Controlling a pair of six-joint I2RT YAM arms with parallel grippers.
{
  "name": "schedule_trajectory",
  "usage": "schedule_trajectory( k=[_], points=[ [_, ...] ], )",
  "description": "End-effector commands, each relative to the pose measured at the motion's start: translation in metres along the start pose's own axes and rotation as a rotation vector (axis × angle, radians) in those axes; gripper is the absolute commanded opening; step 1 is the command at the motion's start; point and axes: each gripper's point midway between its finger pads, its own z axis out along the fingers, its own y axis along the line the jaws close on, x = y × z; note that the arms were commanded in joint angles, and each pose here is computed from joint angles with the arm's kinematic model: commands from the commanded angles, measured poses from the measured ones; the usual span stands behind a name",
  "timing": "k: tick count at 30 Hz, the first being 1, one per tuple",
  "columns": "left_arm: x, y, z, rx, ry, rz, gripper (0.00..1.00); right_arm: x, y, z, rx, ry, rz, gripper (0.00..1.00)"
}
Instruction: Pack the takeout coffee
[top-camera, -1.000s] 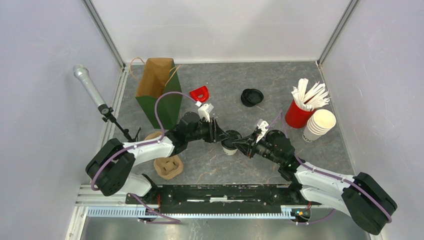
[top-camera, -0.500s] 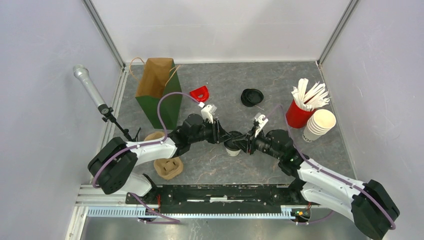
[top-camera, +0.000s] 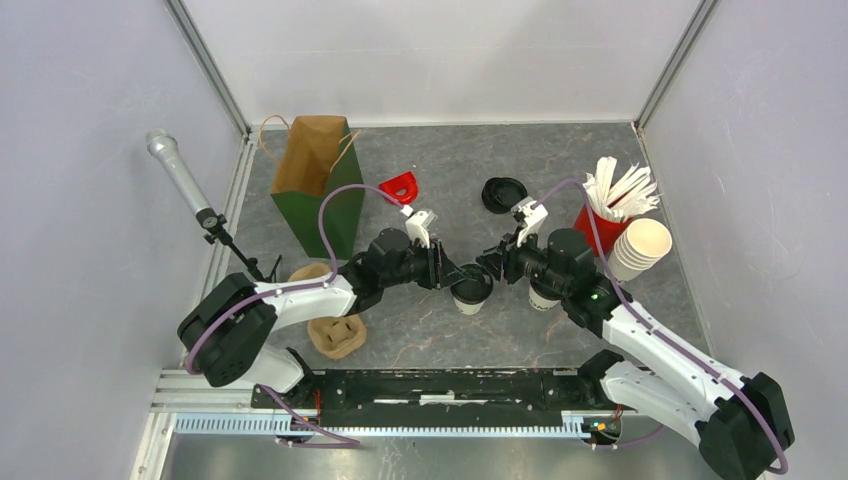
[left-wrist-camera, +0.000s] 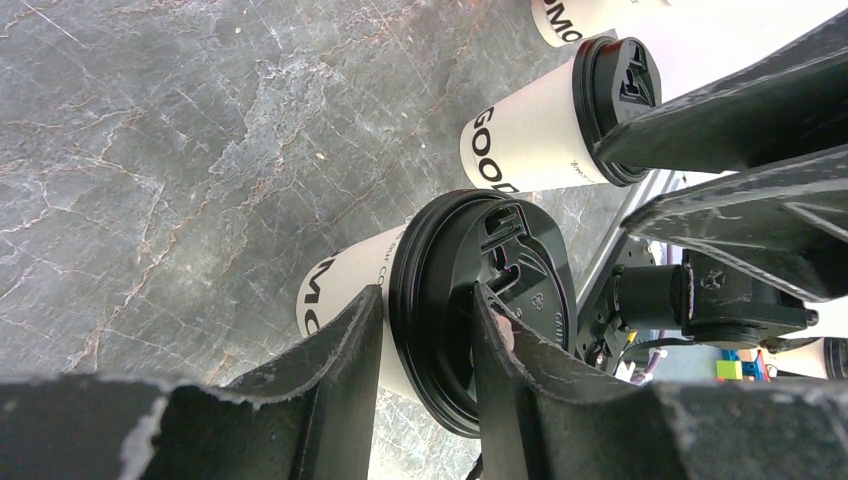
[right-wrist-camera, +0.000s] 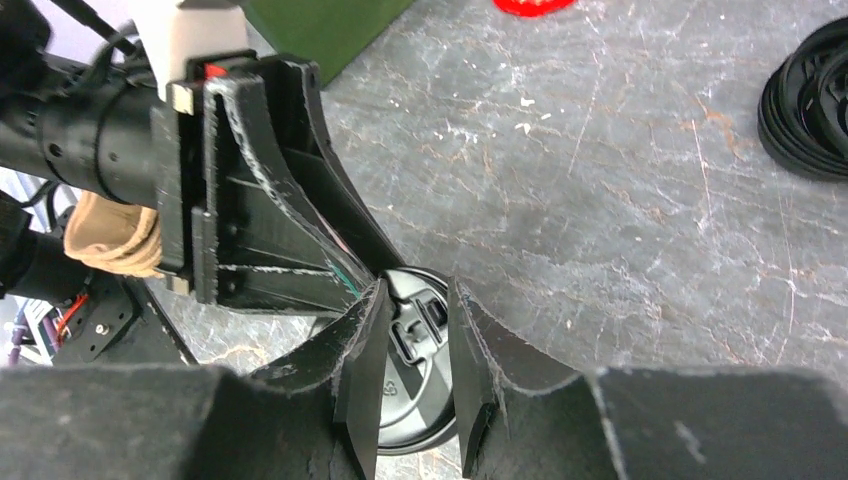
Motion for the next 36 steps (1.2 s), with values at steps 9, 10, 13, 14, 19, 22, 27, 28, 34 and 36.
schedule_trajectory(
  k=[9, 10, 13, 14, 19, 22, 27, 28, 34, 36],
  points=[
    [0.069, 0.052, -0.013, -0.185, 0.231, 0.034, 0.43, 0.041, -0.021, 0.001, 0.017, 0.101, 0.019, 0.31],
    [0.069, 0.052, -0.013, -0.188, 0.229, 0.035, 0.43, 0.045, -0.023, 0.001, 0.022, 0.106, 0.021, 0.31],
    [0.072, 0.055, -0.013, -0.197, 0.236, 0.033, 0.43, 0.065, -0.026, -0.002, 0.024, 0.126, 0.036, 0.29],
    [0.073, 0.056, -0.013, -0.200, 0.239, 0.032, 0.43, 0.072, -0.027, -0.003, 0.025, 0.132, 0.043, 0.29],
    [0.087, 0.070, -0.016, -0.243, 0.261, 0.021, 0.43, 0.123, -0.037, -0.015, 0.056, 0.168, 0.109, 0.26],
    [0.095, 0.076, -0.016, -0.250, 0.262, 0.000, 0.43, 0.157, -0.042, -0.024, 0.076, 0.201, 0.149, 0.25],
    [0.104, 0.080, -0.015, -0.248, 0.260, -0.017, 0.42, 0.178, -0.046, -0.029, 0.092, 0.214, 0.177, 0.24],
    [0.104, 0.078, -0.014, -0.238, 0.259, -0.017, 0.42, 0.176, -0.046, -0.028, 0.091, 0.212, 0.175, 0.24],
    [0.073, 0.050, 0.000, -0.131, 0.220, 0.089, 0.42, 0.124, -0.037, -0.017, 0.065, 0.124, 0.145, 0.30],
    [0.064, 0.042, 0.006, -0.099, 0.219, 0.136, 0.42, 0.097, -0.038, -0.015, 0.081, 0.093, 0.101, 0.34]
  ],
)
